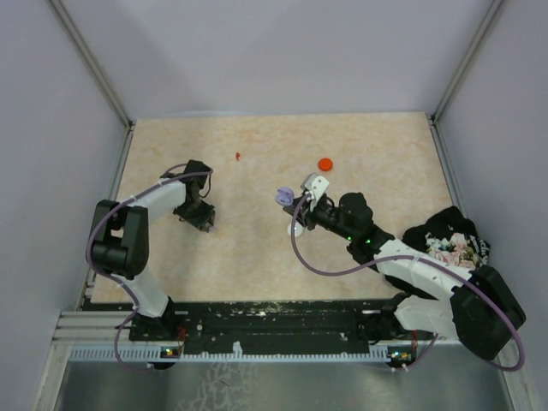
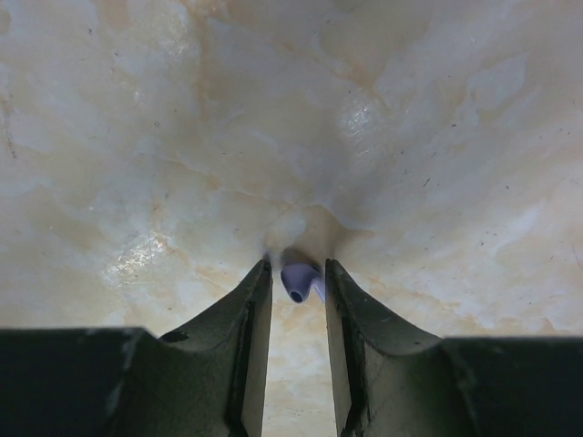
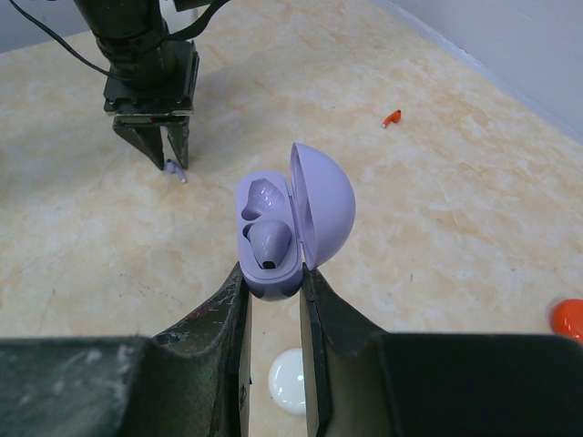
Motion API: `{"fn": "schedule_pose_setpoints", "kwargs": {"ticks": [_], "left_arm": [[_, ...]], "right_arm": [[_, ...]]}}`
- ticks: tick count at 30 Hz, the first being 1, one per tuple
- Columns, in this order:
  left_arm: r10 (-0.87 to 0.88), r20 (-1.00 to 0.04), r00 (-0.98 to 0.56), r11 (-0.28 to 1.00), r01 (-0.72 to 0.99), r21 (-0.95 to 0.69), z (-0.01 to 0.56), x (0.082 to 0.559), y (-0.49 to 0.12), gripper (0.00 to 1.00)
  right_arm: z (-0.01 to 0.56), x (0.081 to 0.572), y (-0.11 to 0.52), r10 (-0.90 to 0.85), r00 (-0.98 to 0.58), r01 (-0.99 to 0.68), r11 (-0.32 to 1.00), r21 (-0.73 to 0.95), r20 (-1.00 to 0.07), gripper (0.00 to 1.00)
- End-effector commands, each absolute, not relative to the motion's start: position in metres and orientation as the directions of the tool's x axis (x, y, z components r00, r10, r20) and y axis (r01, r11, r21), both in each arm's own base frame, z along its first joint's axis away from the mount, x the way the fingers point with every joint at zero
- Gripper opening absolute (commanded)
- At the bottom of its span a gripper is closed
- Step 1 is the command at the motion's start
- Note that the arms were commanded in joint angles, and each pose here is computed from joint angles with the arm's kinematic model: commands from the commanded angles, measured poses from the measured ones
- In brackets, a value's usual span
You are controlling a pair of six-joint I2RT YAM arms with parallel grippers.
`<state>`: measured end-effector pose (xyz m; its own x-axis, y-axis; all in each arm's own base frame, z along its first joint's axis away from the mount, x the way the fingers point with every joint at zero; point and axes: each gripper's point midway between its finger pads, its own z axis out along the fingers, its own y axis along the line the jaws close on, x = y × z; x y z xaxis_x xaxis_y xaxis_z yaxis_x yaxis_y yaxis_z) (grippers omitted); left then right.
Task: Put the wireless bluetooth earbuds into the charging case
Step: Pick up the earbud from the center of the board.
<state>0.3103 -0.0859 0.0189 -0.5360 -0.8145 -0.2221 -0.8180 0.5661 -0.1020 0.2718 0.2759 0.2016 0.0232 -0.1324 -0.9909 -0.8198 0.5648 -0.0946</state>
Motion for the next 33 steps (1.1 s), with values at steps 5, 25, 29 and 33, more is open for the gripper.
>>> {"fn": "schedule_pose_setpoints", "kwargs": {"ticks": [5,25,29,33], "left_arm": [[-0.835,-0.183,-0.520,0.542,-0.834,-0.102,0.020,0.305,-0.089,0.38],[-0.804,-0.235,-0.546,0.575,-0.815,-0.073,0.016,0.308,-0.079,0.25],[-0.786,-0.265,-0.559,0.602,-0.789,-0.119,0.028,0.312,-0.078,0.17],[-0.748,-0.328,-0.577,0.647,-0.743,-0.169,0.046,0.320,-0.074,0.12]], "right_arm": [[0.229,0.273,0.276,-0.076,0.098,-0.817,0.564,-0.124,-0.992,0.00],[0.229,0.273,0.278,-0.075,0.090,-0.823,0.556,-0.116,-0.993,0.00],[0.231,0.272,0.279,-0.074,0.088,-0.828,0.549,-0.114,-0.993,0.00],[0.237,0.270,0.280,-0.062,0.089,-0.834,0.541,-0.108,-0.994,0.00]]}}
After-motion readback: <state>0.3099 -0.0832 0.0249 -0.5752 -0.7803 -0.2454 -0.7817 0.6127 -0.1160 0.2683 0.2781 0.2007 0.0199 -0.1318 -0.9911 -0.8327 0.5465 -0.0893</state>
